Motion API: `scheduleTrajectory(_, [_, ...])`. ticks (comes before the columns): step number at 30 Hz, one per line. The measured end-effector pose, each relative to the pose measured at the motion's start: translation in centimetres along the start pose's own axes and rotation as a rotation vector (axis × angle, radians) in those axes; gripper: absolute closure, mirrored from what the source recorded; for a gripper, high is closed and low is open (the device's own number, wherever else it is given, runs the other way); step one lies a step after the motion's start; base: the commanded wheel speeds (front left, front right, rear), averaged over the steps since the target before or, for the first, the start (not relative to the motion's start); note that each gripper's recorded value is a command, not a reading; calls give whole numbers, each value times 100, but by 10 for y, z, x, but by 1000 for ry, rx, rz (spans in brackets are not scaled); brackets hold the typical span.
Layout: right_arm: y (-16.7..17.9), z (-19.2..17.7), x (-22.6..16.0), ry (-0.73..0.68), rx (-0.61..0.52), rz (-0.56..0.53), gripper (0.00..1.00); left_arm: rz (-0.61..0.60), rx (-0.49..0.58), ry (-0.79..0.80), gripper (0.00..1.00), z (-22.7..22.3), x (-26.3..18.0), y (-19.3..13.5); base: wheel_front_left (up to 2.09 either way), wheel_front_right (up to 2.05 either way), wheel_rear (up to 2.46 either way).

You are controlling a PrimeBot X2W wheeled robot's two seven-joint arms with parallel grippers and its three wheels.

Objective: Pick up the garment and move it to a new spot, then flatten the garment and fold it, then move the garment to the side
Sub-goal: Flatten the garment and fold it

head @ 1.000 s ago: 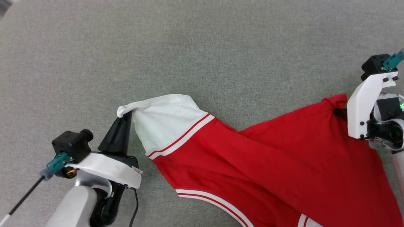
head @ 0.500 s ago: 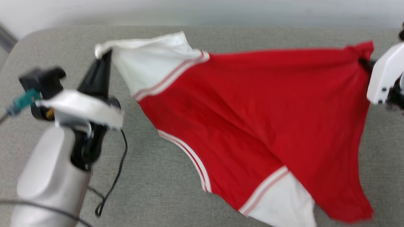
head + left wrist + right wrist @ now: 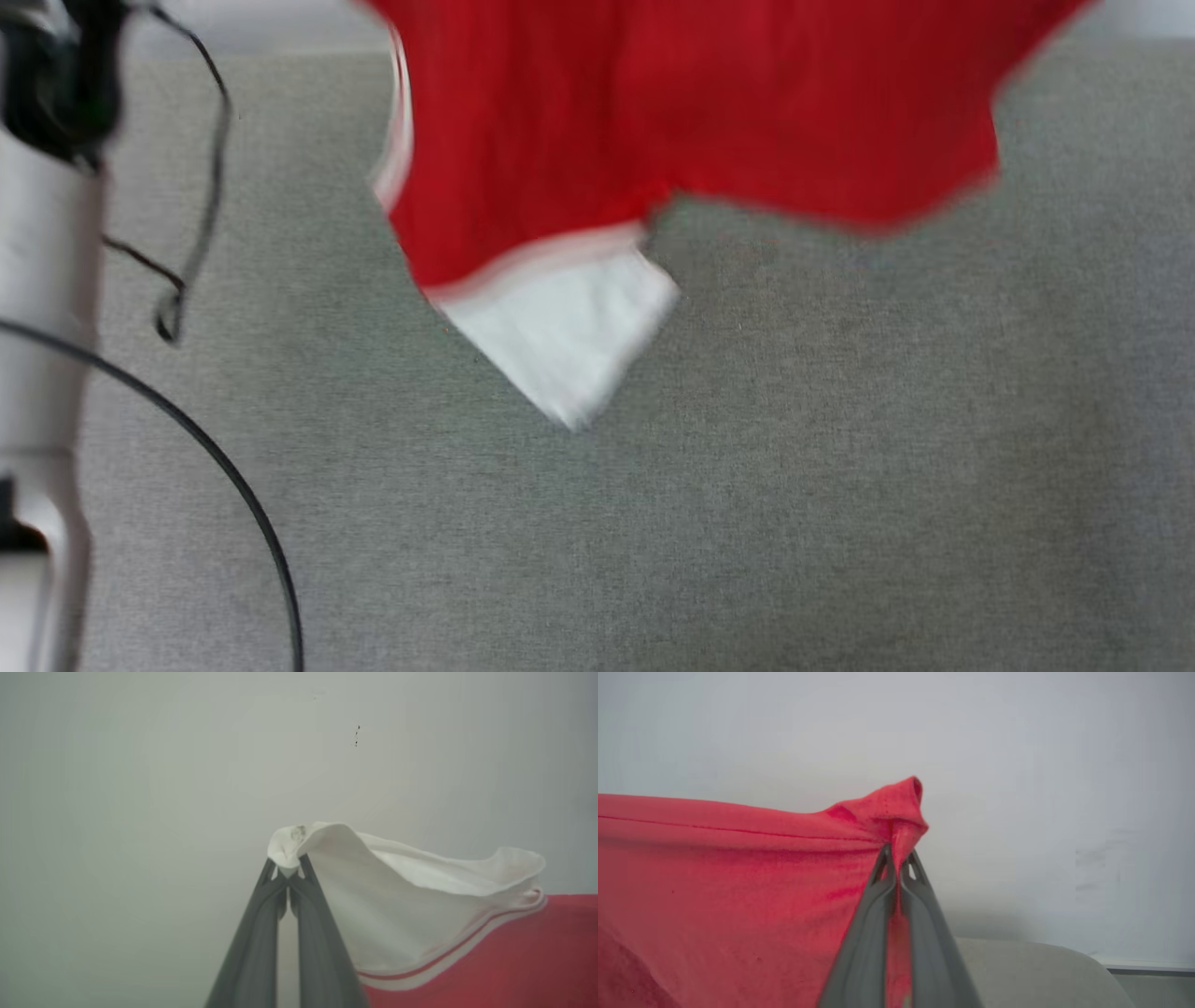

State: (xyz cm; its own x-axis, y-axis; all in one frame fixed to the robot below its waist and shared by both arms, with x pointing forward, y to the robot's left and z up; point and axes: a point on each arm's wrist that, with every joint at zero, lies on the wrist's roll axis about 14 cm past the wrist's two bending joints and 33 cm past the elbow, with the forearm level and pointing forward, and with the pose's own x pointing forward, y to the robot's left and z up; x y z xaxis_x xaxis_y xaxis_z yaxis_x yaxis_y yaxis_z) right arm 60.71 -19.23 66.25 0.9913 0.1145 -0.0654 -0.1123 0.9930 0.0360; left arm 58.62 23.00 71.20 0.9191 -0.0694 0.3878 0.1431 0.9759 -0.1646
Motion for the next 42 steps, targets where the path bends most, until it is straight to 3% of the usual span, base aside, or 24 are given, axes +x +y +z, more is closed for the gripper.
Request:
scheduleTrajectory(7, [-1, 68, 21, -200, -15, -18, 100, -26, 85, -133, 100, 50, 50, 0, 0, 0, 0])
scheduleTrajectory(14, [0, 99, 53, -286, -13, -15, 100, -51, 124, -218, 100, 69, 87, 1, 0, 0, 0])
scheduleTrajectory(21, [0, 60, 97, -232, -15, -8, 100, -44, 145, -157, 100, 17, 112, 16, 0, 0, 0])
scheduleTrajectory(29, [4, -19, 135, -92, 3, 11, 100, 9, 106, 7, 100, -78, 110, 44, 0, 0, 0])
scheduleTrajectory(37, [6, -92, 136, 79, -14, 30, 100, 53, 26, 199, 100, -146, 75, 56, 0, 0, 0])
scheduleTrajectory(42, [12, -159, 106, 236, -29, 56, 100, 101, -29, 340, 100, -184, 20, 67, 0, 0, 0])
